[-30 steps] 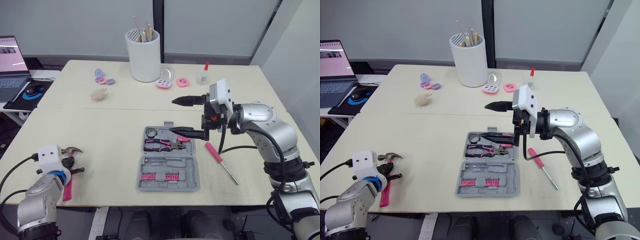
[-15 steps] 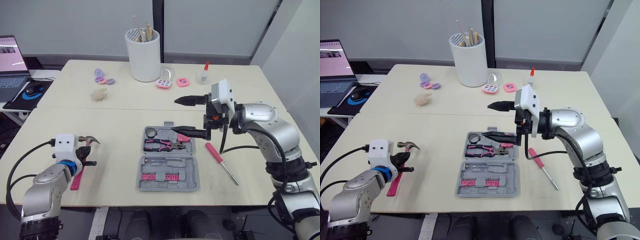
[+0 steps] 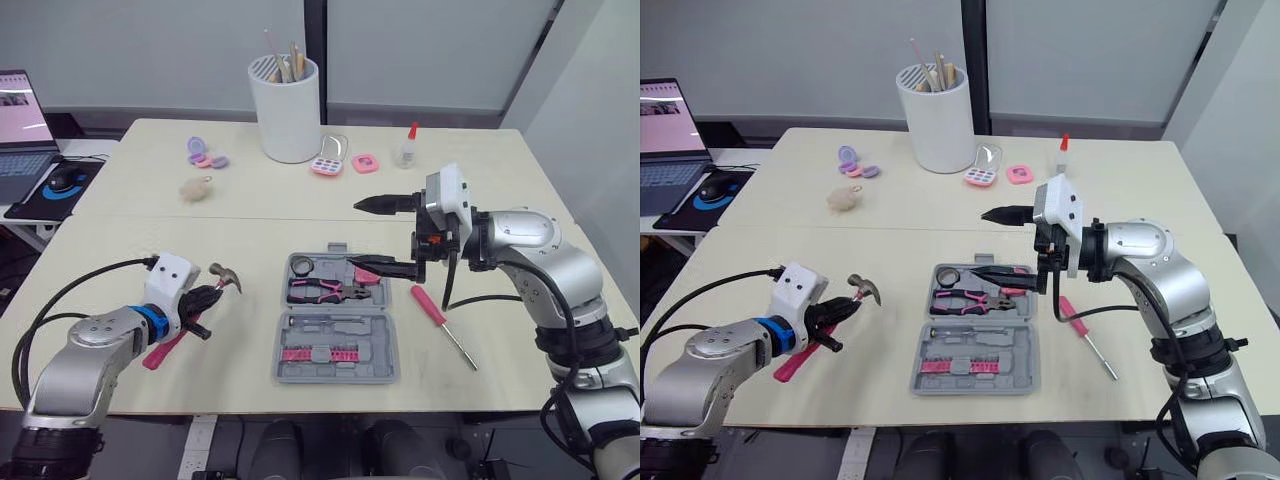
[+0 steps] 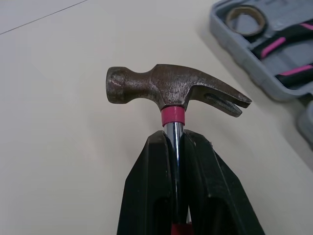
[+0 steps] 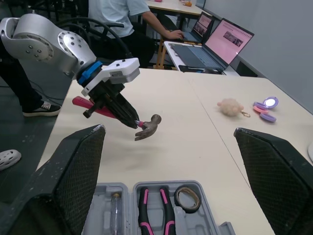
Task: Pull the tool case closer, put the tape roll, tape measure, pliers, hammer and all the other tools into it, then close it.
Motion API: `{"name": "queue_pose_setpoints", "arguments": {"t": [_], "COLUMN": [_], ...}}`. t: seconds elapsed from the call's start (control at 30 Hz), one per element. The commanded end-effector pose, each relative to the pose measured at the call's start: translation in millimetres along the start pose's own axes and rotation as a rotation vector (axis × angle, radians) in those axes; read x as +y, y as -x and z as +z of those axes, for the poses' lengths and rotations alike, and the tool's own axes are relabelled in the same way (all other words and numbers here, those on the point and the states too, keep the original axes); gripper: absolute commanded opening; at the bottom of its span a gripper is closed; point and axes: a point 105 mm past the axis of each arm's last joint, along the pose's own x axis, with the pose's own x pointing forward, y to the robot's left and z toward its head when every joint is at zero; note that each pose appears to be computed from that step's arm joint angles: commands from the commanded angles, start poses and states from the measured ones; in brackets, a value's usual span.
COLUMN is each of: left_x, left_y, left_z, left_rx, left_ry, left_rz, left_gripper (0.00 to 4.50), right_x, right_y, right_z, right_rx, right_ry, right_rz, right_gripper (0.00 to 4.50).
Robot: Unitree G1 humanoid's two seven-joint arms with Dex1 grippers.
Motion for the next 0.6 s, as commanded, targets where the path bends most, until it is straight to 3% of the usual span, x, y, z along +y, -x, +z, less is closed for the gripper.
{"name": "queue_pose_setpoints", "arguments": {"t": [0.03,0.43,0.6], "left_x": [-12,-75,-105], "left_y": [9,23,16], "left_z": [23,48,47], "left_rx": [-0.037,-0.028,0.015], "left_ry": [-0.11,-0.35,-0.436], "left_rz": [-0.106,-0.486,-0.602], "left_gripper": [0.08,0.08,0.08], "right_x": [2,13,18], "right_y": [5,33,47], "right_z": [9,-7,-22], "right_rx": [0.006,0.187,0.294], "right_ry": [0.074,0.104,0.109], "right_rz": [0.009,0.105,0.112], "right_gripper": [4.5,4.5,4.5]}}
